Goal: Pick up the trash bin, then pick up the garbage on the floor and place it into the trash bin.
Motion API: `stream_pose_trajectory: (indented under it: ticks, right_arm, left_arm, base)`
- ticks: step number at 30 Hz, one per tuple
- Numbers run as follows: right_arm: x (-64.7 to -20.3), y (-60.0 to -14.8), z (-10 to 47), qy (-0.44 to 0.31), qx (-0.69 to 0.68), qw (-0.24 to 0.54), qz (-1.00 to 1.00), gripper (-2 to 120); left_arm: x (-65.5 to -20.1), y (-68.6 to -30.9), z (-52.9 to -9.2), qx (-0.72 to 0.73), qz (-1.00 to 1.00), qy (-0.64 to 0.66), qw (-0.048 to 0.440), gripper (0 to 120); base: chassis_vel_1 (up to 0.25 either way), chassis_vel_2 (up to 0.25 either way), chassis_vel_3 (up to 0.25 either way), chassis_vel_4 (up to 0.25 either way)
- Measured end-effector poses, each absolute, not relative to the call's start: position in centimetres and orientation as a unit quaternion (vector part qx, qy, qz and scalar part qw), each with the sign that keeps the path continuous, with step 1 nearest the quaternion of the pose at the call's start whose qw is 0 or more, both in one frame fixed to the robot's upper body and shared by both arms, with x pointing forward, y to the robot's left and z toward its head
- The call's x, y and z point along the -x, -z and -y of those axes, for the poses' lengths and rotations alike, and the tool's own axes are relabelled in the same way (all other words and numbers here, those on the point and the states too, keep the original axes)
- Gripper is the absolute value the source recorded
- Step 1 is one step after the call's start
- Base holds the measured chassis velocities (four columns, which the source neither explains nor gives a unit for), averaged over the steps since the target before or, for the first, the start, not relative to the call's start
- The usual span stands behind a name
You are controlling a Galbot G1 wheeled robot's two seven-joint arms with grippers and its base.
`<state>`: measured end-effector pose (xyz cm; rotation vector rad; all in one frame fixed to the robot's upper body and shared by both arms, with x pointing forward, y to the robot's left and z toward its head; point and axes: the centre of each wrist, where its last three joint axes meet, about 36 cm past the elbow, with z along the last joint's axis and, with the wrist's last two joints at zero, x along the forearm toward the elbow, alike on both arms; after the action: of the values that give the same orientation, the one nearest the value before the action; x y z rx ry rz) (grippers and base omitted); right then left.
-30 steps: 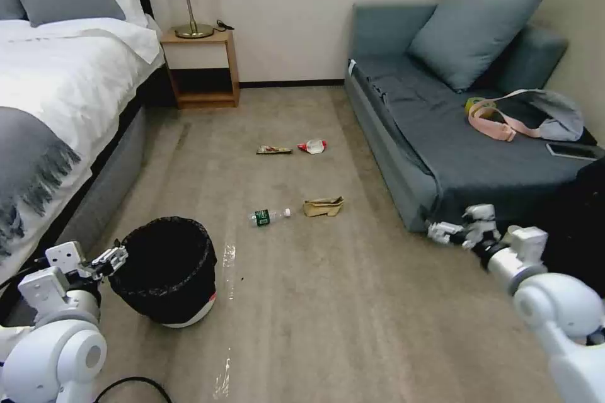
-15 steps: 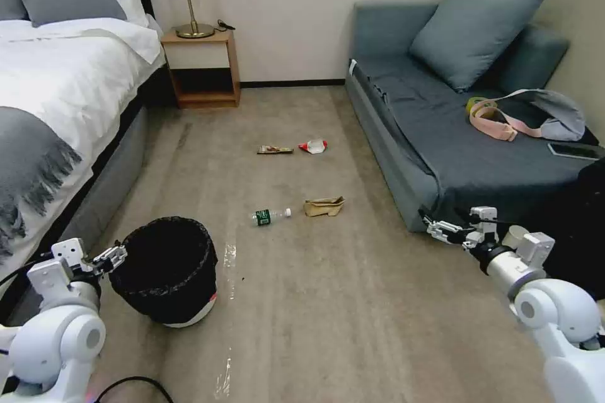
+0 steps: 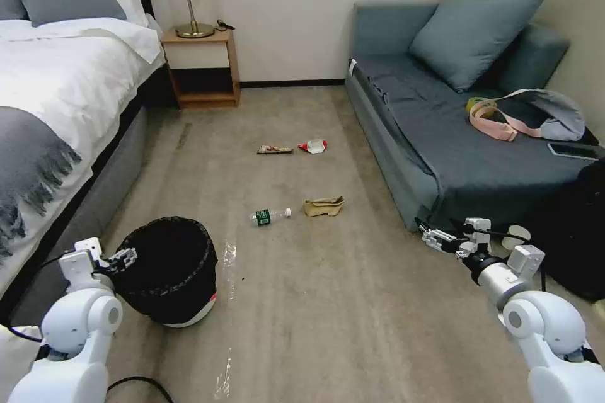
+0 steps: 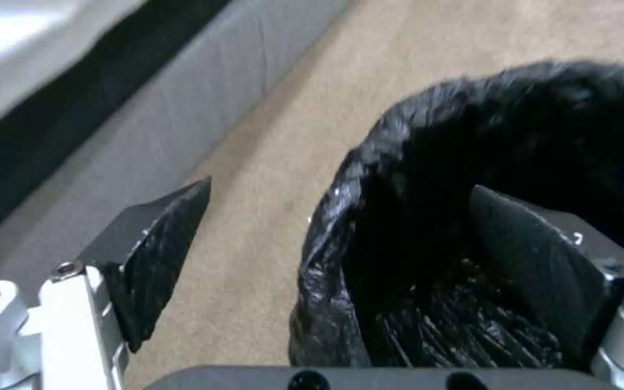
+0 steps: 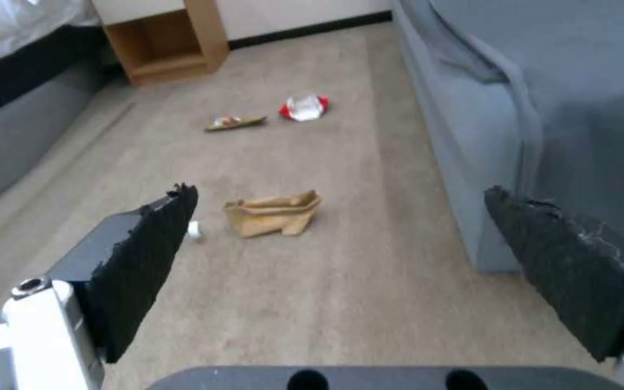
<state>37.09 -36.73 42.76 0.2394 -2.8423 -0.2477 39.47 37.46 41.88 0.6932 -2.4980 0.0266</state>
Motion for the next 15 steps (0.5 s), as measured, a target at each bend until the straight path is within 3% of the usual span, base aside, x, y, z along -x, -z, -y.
stream_pose_trajectory:
  ticks: [8,15]
  right_arm:
    - [-36.5,-41.4,36.5,0.086,-0.066,0.156,0.982,100]
    - [-36.1,-41.0,36.2,0.086,-0.063,0.161,0.981,100]
  left_arm:
    - [-42.9,-37.3,-36.6,-0.248,0.918,0.013,0.309,96]
    - [-44.7,-36.6,-35.6,-0.239,0.919,0.015,0.314,96]
  base:
    - [0.0,0.0,0.0,0.0]
    - [0.0,0.0,0.0,0.0]
